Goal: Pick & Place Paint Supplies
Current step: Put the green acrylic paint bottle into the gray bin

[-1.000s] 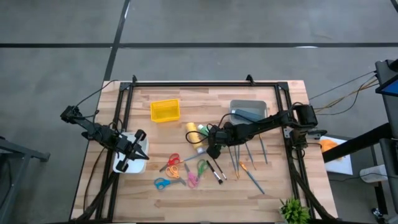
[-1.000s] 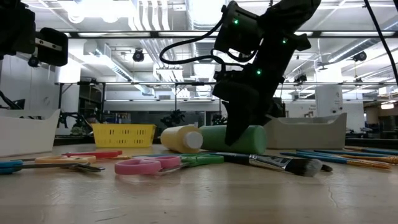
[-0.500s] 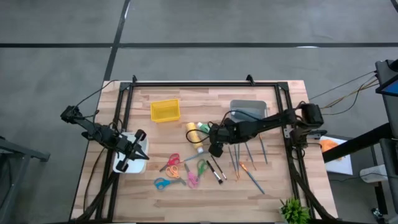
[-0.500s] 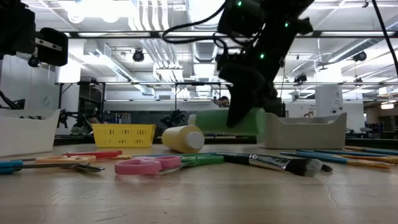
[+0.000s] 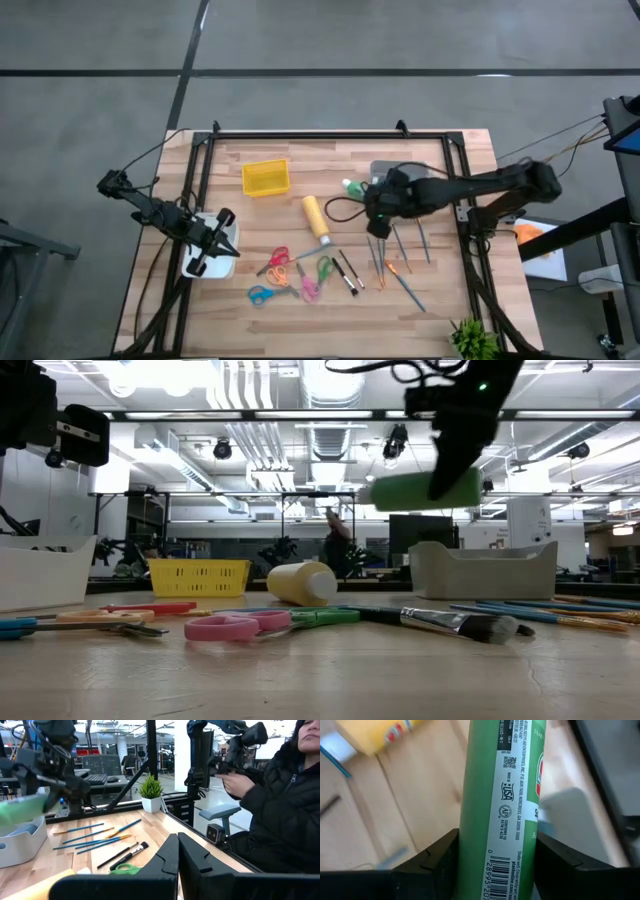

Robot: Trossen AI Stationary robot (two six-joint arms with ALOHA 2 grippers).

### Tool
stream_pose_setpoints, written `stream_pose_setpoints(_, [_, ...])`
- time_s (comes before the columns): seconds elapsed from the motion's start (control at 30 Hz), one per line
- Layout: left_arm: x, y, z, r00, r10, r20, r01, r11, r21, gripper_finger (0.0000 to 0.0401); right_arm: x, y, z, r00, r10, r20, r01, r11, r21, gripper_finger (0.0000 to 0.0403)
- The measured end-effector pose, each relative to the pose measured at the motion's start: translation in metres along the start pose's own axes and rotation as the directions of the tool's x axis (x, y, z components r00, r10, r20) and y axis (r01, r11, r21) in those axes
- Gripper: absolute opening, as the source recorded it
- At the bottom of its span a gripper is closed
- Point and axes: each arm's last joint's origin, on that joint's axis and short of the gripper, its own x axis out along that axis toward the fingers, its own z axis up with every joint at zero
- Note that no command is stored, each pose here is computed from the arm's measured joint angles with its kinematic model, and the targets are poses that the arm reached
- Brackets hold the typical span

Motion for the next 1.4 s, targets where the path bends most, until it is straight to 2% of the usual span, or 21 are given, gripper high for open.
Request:
stream_pose_setpoints(0.27, [0.000, 0.000, -0.001, 1.000, 0.000, -0.006, 0.000, 1.000, 0.000, 0.0000, -0.025, -0.027, -0.022, 0.995, -0.074, -0.062, 0.064, 0.986, -0.154, 0.0199])
stream_pose_setpoints(0.6, [0.000, 0.000, 0.000, 1.000, 0.000, -0.005, 0.000, 1.000, 0.000, 0.0000, -0.009, -0.050, -0.041, 0.975, -0.139, -0.171, 0.088, 0.957, -0.276, 0.0199])
stream_pose_setpoints(0.8, [0.000, 0.000, 0.000, 1.000, 0.000, -0.005, 0.000, 1.000, 0.000, 0.0000, 0.013, -0.063, -0.055, 0.951, -0.177, -0.254, 0.099, 0.951, -0.292, 0.0199])
stream_pose_setpoints(1.03, [0.000, 0.000, 0.000, 1.000, 0.000, -0.005, 0.000, 1.000, 0.000, 0.0000, 0.037, -0.066, -0.062, 0.962, -0.163, -0.220, 0.085, 0.940, -0.329, 0.0199])
stream_pose_setpoints(1.27, [0.000, 0.000, 0.000, 1.000, 0.000, -0.005, 0.000, 1.000, -0.002, 0.0000, 0.050, -0.066, -0.072, 0.968, -0.093, -0.235, 0.020, 0.955, -0.295, 0.0199])
stream_pose_setpoints(1.4, [0.000, 0.000, 0.000, 1.000, 0.000, -0.005, 0.000, 1.000, -0.003, 0.0000, 0.053, -0.065, -0.073, 0.970, -0.088, -0.225, 0.019, 0.956, -0.293, 0.0199])
